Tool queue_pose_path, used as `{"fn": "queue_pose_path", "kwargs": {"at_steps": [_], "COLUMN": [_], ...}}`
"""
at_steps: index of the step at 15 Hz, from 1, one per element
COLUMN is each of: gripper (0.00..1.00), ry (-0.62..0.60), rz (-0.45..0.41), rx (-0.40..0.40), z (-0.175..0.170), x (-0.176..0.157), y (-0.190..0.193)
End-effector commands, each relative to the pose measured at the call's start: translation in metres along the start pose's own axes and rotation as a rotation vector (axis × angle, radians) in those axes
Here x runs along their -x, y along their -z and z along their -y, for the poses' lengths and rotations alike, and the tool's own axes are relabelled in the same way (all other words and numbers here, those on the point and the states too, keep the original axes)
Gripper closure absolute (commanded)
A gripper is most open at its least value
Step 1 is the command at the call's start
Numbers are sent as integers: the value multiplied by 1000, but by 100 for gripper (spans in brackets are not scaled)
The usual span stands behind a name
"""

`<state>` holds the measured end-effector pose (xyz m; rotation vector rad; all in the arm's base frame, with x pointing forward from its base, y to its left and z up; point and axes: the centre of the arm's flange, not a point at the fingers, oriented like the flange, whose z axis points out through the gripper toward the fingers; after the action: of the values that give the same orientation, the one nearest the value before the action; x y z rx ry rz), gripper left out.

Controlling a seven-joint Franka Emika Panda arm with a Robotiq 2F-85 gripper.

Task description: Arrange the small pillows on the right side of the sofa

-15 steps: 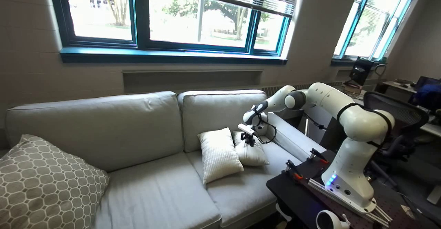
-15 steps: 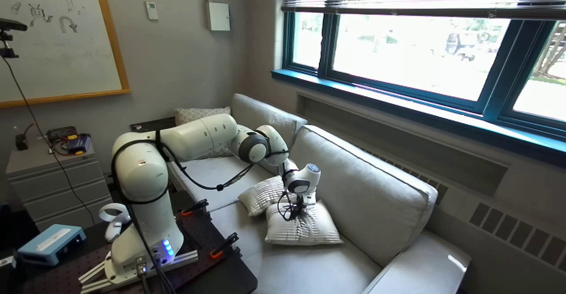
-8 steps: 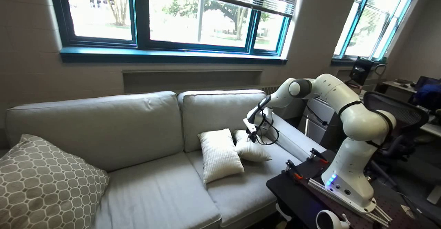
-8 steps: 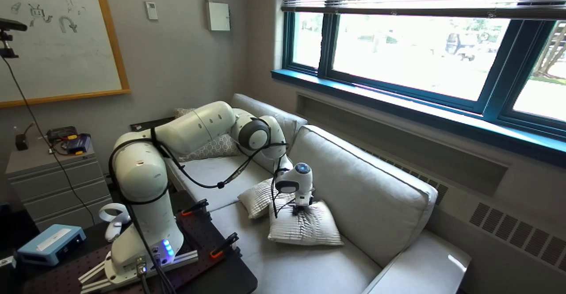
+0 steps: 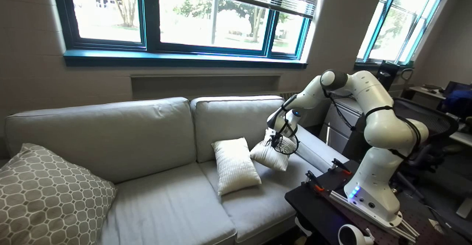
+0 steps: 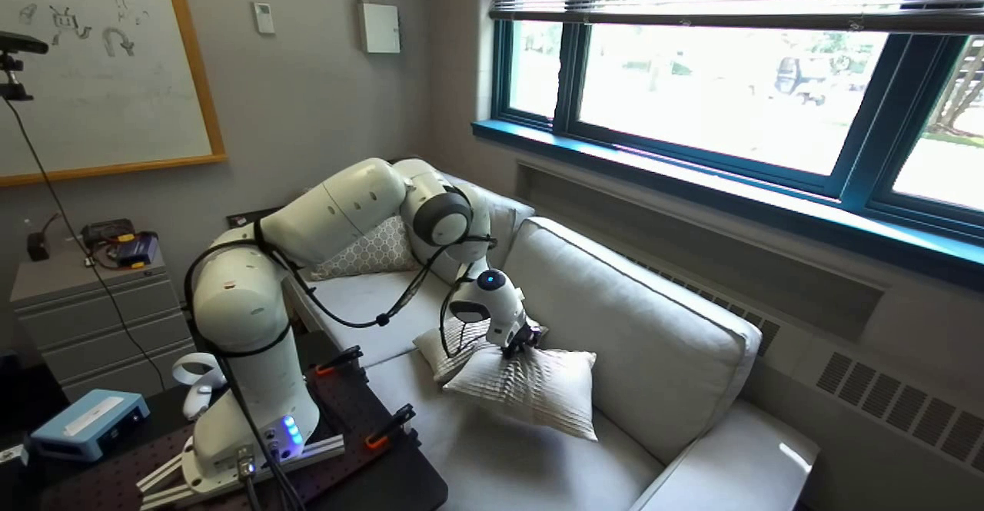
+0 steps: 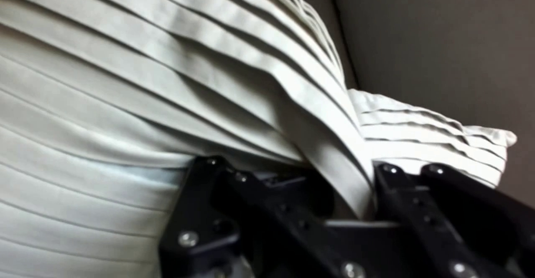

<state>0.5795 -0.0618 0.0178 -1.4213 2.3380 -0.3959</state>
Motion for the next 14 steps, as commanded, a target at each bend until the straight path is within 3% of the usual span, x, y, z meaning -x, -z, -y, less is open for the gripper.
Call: {"fn": "queue_pose_path", "kwargs": {"at_steps": [1,7,14], "gripper": [100,100,98], "ry": [-187,-509,-887], "rz": [7,22,14], "rx": [-60,-73,-75], "z": [-28,-3,-15], "x": [-38,-108,-228], "y": [66,94,115]}}
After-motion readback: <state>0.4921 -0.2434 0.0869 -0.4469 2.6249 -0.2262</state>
